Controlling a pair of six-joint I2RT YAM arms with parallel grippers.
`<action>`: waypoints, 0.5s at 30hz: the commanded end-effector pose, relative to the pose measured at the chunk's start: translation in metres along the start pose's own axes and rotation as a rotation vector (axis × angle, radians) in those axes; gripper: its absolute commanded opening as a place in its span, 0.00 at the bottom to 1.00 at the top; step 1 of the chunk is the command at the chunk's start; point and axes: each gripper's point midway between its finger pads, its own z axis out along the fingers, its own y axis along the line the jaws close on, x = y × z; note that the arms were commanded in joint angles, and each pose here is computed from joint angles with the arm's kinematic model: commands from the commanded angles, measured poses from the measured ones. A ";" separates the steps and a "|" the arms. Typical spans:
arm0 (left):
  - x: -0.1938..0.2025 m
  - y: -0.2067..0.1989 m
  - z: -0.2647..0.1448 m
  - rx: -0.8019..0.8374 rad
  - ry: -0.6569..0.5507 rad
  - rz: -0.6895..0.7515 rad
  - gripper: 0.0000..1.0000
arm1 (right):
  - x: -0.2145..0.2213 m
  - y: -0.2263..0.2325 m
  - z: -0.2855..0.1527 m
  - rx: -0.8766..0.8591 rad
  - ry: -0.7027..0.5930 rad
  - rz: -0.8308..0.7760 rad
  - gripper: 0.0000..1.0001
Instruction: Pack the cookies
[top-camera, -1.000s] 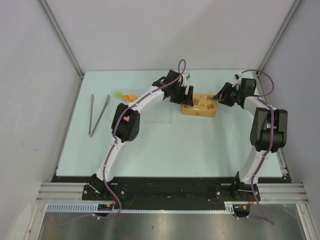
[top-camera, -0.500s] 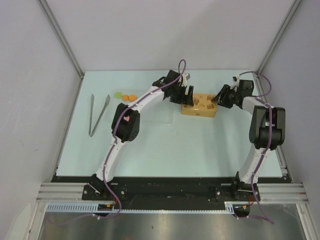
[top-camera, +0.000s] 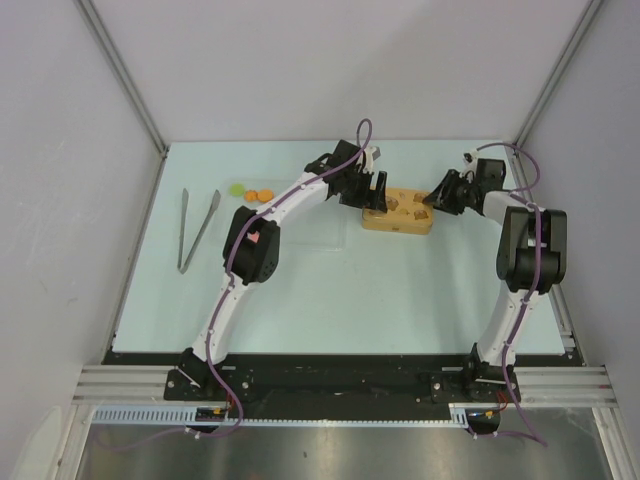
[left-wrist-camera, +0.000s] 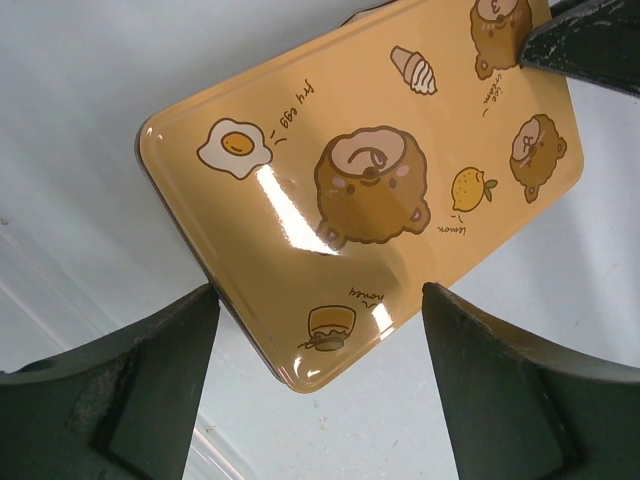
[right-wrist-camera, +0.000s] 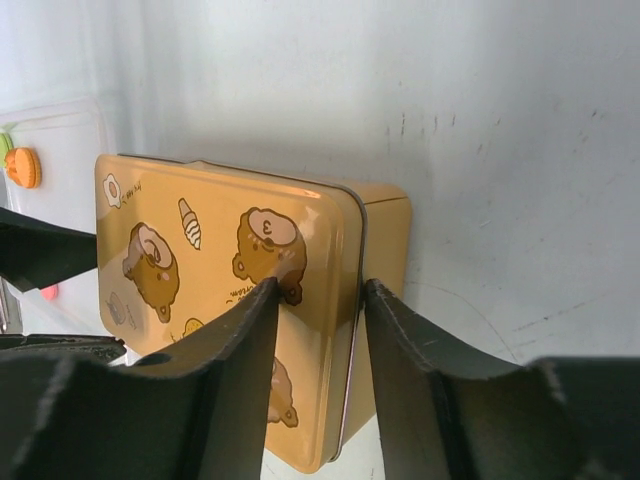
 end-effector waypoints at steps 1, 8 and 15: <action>-0.012 -0.016 -0.001 0.045 -0.030 0.030 0.86 | 0.013 -0.012 0.010 0.035 0.050 -0.002 0.37; 0.006 -0.009 -0.004 0.028 0.003 0.019 0.83 | 0.019 -0.017 0.005 0.071 0.079 -0.013 0.30; 0.014 -0.002 -0.016 0.017 0.006 0.017 0.81 | 0.014 -0.014 0.000 0.070 0.068 -0.019 0.37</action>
